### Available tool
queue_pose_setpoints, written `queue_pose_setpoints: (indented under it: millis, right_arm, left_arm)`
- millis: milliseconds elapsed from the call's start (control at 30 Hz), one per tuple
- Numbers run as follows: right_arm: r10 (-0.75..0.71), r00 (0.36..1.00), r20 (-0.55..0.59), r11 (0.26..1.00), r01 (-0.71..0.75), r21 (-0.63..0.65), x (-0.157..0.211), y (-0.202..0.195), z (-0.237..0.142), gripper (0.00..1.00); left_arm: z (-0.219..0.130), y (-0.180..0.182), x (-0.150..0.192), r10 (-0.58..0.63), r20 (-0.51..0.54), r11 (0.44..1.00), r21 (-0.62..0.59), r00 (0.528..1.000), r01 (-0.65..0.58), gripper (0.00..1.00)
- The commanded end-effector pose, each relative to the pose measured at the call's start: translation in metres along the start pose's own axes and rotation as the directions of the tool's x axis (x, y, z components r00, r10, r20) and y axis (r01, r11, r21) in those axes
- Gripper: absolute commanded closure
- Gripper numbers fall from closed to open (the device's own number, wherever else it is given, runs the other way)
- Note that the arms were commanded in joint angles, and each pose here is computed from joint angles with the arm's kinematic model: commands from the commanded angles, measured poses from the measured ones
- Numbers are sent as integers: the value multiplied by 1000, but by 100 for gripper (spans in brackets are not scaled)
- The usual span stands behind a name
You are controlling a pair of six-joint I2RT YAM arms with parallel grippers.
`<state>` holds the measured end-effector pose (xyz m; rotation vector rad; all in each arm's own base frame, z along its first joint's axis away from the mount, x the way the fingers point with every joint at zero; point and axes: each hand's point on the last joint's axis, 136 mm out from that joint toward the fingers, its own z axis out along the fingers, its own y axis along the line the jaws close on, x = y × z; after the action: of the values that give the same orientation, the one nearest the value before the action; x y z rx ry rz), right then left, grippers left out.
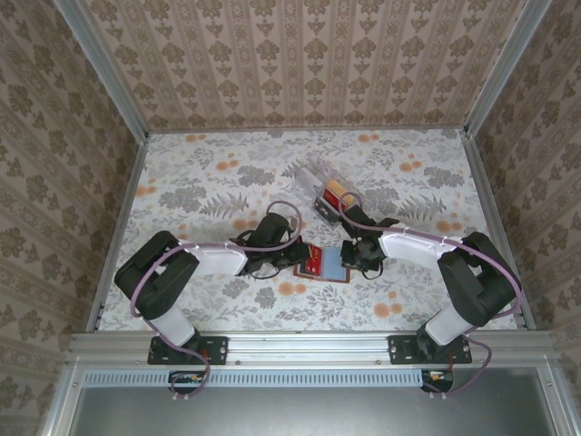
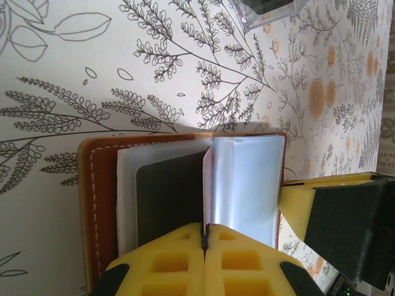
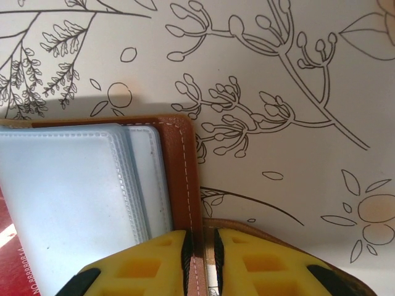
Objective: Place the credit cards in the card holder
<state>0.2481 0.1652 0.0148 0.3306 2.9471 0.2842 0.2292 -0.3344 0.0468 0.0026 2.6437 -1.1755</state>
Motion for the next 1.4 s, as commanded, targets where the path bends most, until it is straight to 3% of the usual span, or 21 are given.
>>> queue_pose_setpoints:
  millis: [0,633,833,1367]
  right_arm:
    - [29,999,-41,999,-28,26,13,-11,14,78]
    - [42,998,-45,998,-40,46,16,-17,18,77]
    - [42,998,-46,998,-39,50,15,-17,18,77]
    - [49,997,-52,998,-47,31,17,-14,19,77]
  left_arm:
    - [1,-3,8,26,5,999,22,1000,-26,100]
    - [-15,-29,-2,45,118,988,139,992,-61,100]
    - [-16,-36,-5,35,117,986,155,992,-53,100]
    - [10,-9,9,-38,42,995,95,998,34,100]
